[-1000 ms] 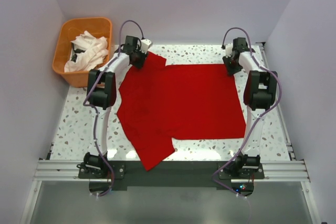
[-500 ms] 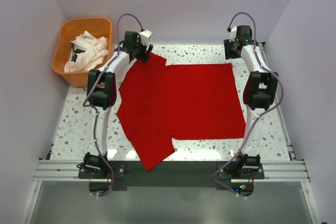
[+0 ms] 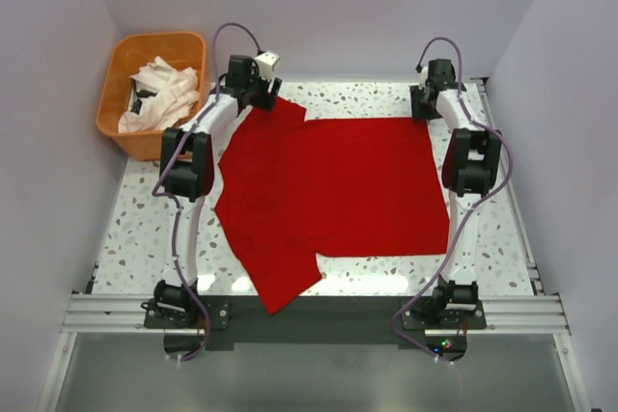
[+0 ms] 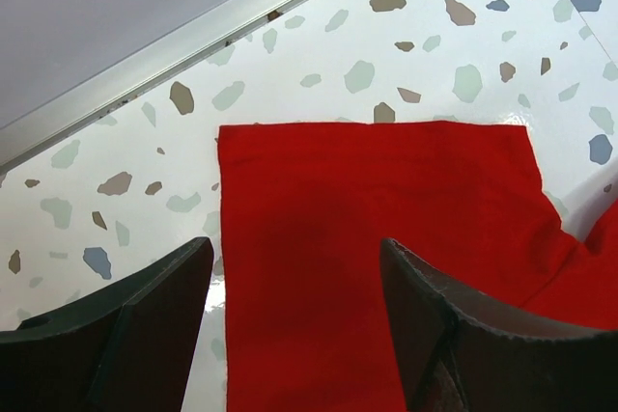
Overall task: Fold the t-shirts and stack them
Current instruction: Flatten the tshirt out, then fold the tshirt
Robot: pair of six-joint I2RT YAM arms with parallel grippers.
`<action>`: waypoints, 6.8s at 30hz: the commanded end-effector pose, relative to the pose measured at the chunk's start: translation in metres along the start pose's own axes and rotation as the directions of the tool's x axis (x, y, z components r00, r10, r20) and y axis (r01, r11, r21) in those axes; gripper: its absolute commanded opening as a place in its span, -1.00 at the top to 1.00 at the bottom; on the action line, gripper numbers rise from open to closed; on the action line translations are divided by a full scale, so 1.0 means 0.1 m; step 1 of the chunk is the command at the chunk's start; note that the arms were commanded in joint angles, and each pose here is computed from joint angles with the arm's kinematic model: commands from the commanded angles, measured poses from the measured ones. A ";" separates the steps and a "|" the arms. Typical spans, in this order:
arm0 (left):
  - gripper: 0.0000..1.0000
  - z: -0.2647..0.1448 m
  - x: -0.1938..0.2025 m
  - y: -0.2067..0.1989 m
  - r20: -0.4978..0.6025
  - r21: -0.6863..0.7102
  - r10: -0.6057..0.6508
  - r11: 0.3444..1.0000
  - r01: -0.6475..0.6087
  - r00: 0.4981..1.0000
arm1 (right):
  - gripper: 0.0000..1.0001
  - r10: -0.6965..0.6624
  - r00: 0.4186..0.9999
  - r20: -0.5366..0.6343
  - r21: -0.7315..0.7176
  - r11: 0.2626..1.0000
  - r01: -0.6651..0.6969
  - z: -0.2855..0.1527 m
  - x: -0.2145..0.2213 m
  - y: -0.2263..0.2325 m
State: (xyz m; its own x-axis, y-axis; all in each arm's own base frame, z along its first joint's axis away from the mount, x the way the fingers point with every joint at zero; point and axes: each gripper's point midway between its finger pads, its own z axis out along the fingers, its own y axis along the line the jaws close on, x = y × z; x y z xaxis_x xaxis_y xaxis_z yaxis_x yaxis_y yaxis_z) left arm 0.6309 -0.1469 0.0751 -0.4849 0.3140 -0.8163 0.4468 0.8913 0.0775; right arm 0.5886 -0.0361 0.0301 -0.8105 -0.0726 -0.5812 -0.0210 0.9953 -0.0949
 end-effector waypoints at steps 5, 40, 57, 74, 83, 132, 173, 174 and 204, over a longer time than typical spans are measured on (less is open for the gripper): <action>-0.50 -0.17 -0.49 0.24 0.131 -0.042 -0.008 0.999 0.014 0.991 | 0.07 0.027 0.999 0.046 0.059 0.998 -0.030 -0.01 -0.20 -0.15; -0.35 0.55 0.14 0.43 0.069 -0.059 -0.076 0.995 0.080 0.995 | 1.00 0.018 0.999 -0.040 -0.019 1.000 -0.019 0.05 0.06 -0.03; 1.00 0.46 -0.22 0.41 0.186 0.033 -0.096 0.995 0.091 0.978 | 1.00 0.005 1.000 0.030 -0.025 1.000 -0.004 -0.16 -0.18 -0.05; 1.00 -0.81 -1.11 0.31 0.465 0.123 -0.034 0.992 -0.026 0.885 | 1.00 -0.042 0.970 0.241 -0.133 0.988 0.076 -0.89 -0.65 0.05; 1.00 -1.49 -0.90 0.09 0.463 0.133 0.022 0.987 -0.093 0.886 | 1.00 -0.085 0.964 0.251 -0.169 0.977 0.130 -1.17 -0.47 0.00; 1.00 -2.35 0.86 -0.62 0.084 0.086 0.067 0.994 -0.074 0.994 | 1.00 -0.290 0.952 0.100 -0.269 0.913 0.306 -1.38 0.82 -0.11; -0.20 -1.63 1.12 -1.28 -0.140 0.567 0.229 0.816 -0.111 0.963 | -0.11 -0.542 0.839 -0.052 -0.528 0.728 0.437 -1.05 1.07 0.26; -0.20 -1.60 1.15 -1.29 -0.148 0.569 0.230 0.816 -0.107 0.962 | -0.11 -0.548 0.834 -0.061 -0.533 0.725 0.437 -1.05 1.10 0.27; 0.46 -1.57 1.10 -1.73 -0.099 0.682 0.264 0.720 -0.128 0.959 | 0.48 -0.692 0.719 -0.059 -0.621 0.590 0.516 -1.49 1.49 0.25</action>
State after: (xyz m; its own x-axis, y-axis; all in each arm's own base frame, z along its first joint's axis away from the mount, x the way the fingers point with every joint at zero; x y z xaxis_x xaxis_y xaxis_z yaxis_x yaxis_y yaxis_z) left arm 0.3838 -0.2037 0.0392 -0.4759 0.5831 -0.6584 0.8682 0.4311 -0.2457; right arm 0.3818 -0.0095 0.0366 -0.6507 -0.7059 -0.2800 -0.7587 0.6201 0.1998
